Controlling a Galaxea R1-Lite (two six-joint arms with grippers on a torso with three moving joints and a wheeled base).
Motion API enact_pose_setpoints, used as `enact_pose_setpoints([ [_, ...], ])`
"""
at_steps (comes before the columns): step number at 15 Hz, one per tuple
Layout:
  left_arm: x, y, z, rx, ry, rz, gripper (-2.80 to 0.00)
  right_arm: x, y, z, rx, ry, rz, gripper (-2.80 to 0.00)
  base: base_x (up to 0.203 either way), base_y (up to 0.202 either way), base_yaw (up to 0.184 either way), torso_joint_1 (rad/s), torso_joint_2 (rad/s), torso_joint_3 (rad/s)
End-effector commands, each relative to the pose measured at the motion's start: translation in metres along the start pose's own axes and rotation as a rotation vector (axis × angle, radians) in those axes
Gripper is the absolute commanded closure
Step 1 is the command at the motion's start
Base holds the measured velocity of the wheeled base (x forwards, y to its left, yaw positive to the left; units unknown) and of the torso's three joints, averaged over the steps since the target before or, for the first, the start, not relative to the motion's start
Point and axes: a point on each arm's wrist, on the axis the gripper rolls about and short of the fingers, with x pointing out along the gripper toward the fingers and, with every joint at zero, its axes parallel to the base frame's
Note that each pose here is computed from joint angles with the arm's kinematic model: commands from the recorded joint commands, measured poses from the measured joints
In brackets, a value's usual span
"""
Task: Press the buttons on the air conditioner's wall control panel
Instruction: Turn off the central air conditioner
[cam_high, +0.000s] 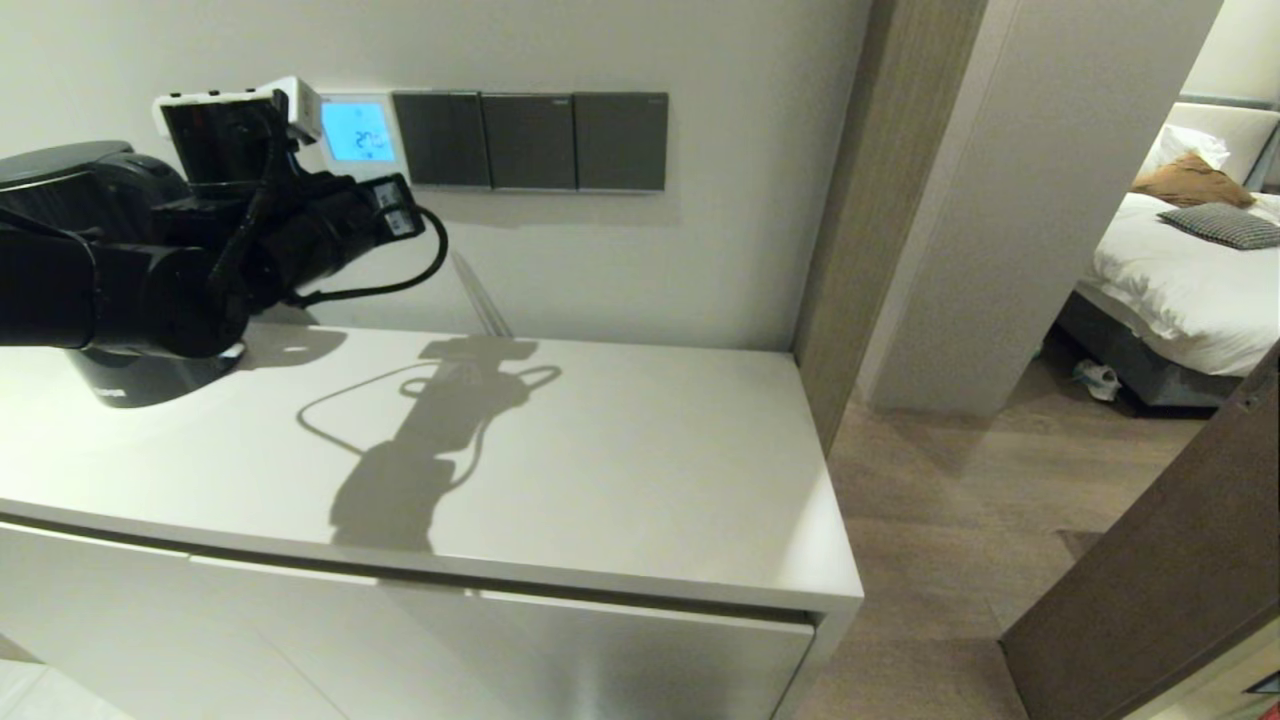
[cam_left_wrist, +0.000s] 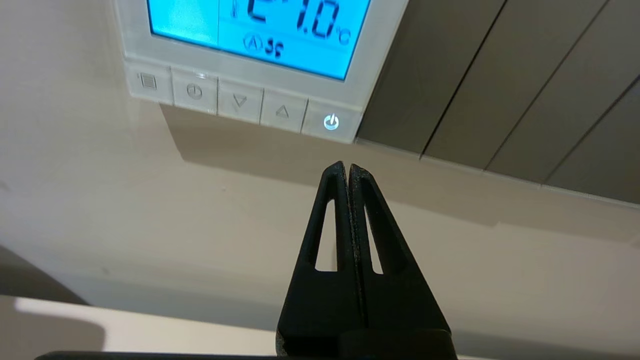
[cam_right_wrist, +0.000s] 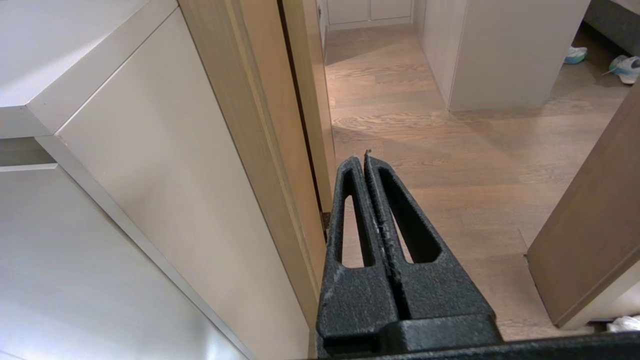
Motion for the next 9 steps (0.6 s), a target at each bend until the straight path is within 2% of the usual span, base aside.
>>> enact_pose_setpoints([
  [1,-0.0032,-0.0003,0.0014,-0.003,-0.002,-0.004,0.00,0.0002,0.0000,-0.0004,0.000,0.003,0.000,0.00,0.000,0.000,0.000,0.000,0.00,0.000],
  [9,-0.0043,0.0000,0.0009,0.003,-0.035,-0.004,0.00,0.0002,0.0000,-0.0004,0.000,0.003,0.000,0.00,0.000,0.000,0.000,0.000,0.00,0.000],
])
